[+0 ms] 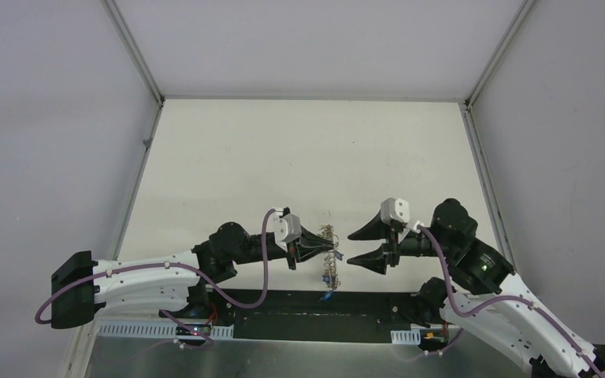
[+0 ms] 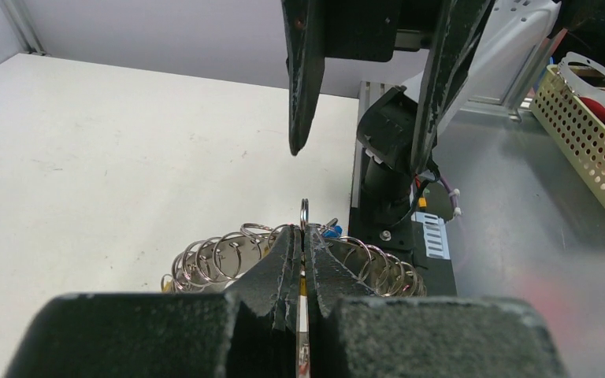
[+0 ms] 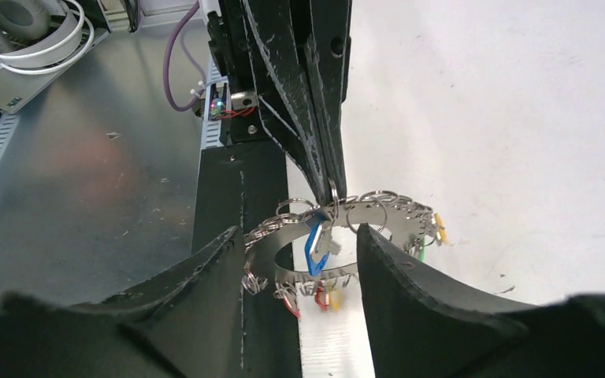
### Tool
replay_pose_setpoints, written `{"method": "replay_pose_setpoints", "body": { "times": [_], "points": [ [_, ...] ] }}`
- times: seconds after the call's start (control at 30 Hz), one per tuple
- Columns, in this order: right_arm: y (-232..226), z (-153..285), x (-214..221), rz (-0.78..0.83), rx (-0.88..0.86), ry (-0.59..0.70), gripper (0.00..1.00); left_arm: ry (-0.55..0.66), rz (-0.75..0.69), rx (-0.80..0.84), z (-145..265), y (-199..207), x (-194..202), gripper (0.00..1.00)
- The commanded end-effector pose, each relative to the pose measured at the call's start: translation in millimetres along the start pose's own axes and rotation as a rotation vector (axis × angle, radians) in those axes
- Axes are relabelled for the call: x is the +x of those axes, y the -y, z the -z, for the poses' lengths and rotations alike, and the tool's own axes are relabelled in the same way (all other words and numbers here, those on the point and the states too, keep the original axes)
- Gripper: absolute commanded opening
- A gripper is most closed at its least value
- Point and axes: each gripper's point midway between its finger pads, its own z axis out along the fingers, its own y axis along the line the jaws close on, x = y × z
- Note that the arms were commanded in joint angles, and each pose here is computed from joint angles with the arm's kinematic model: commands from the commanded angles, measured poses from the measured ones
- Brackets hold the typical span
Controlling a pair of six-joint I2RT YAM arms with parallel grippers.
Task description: Put the keys on the keyring
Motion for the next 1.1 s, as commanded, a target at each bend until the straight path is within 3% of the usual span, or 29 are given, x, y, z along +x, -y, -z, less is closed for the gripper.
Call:
{"method": "replay_pose_setpoints", "body": {
  "times": [0.0,0.13,0.47,0.67,0.8,0.93,1.07],
  "points": [
    [2,2,-32,0.082,0.014,0.081,0.53,0.134,-0.042,0.041,-7,9,-48,0.0],
    [0,-7,-39,0.073,-0.037,0.089,0.42,0.137,-0.043,0.043,-7,9,-49,0.0],
    [7,-19,-30,0.04,-0.054,0.065,0.34,0.14,-0.04,0.053,-9,11,-50,0.0],
    [8,-23,-25,0.02,-0.069,0.049,0.2,0.143,-0.042,0.058,-10,12,-51,0.0],
    [8,-25,-21,0.012,-0.08,0.039,0.2,0.148,-0.044,0.058,-10,12,-51,0.0],
    [8,-26,-15,0.002,-0.08,0.028,0.3,0.152,-0.045,0.06,-9,12,-52,0.0],
    [10,-26,-10,-0.007,-0.063,0.022,0.3,0.153,-0.045,0.062,-9,13,-52,0.0]
  ]
}}
